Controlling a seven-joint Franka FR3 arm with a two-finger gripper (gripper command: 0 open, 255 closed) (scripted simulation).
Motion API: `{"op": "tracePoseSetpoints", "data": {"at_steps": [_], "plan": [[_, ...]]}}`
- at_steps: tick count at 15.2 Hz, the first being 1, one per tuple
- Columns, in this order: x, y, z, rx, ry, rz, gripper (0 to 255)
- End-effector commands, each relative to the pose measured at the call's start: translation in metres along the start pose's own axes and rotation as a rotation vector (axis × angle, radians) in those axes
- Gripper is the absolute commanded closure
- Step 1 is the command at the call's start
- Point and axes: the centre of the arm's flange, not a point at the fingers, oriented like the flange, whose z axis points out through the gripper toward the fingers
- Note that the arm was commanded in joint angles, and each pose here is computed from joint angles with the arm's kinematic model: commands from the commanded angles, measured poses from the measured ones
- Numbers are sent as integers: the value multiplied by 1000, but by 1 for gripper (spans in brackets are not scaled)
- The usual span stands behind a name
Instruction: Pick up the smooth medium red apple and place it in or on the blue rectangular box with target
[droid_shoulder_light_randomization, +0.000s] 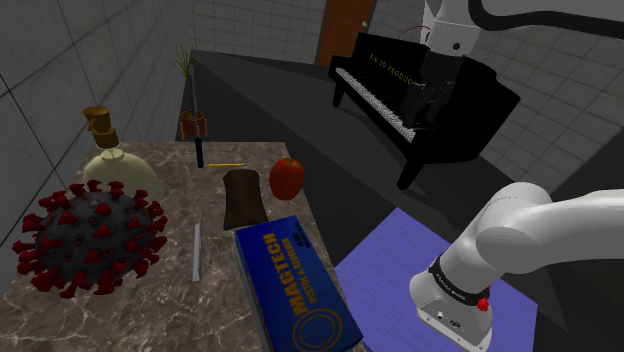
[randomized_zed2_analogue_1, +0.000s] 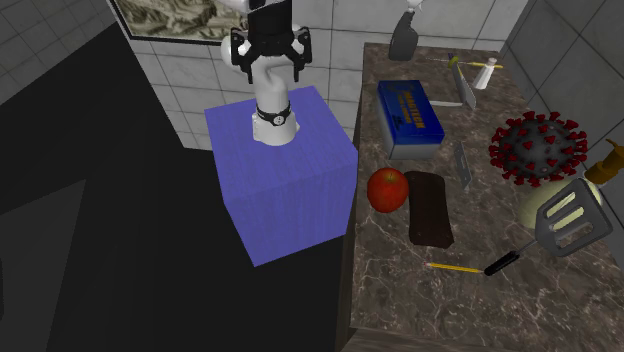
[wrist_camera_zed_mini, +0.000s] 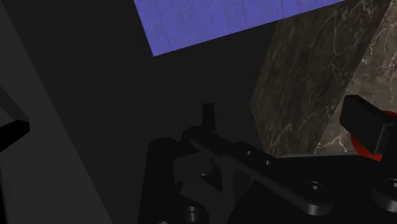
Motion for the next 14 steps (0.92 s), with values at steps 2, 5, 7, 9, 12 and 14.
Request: {"op": "tracePoseSetpoints", "data": {"at_steps": [2,5,7,9,12,14], "plan": [[6,-11,4,1,0,6,0],[26,-42,16,5,1,25,0],[40,-63,23,8,1,37,0],[54,-84,31,11,2,50,0],[75,-115,42,14,3,69,0],[89,-135,50,17,3,81,0]]}}
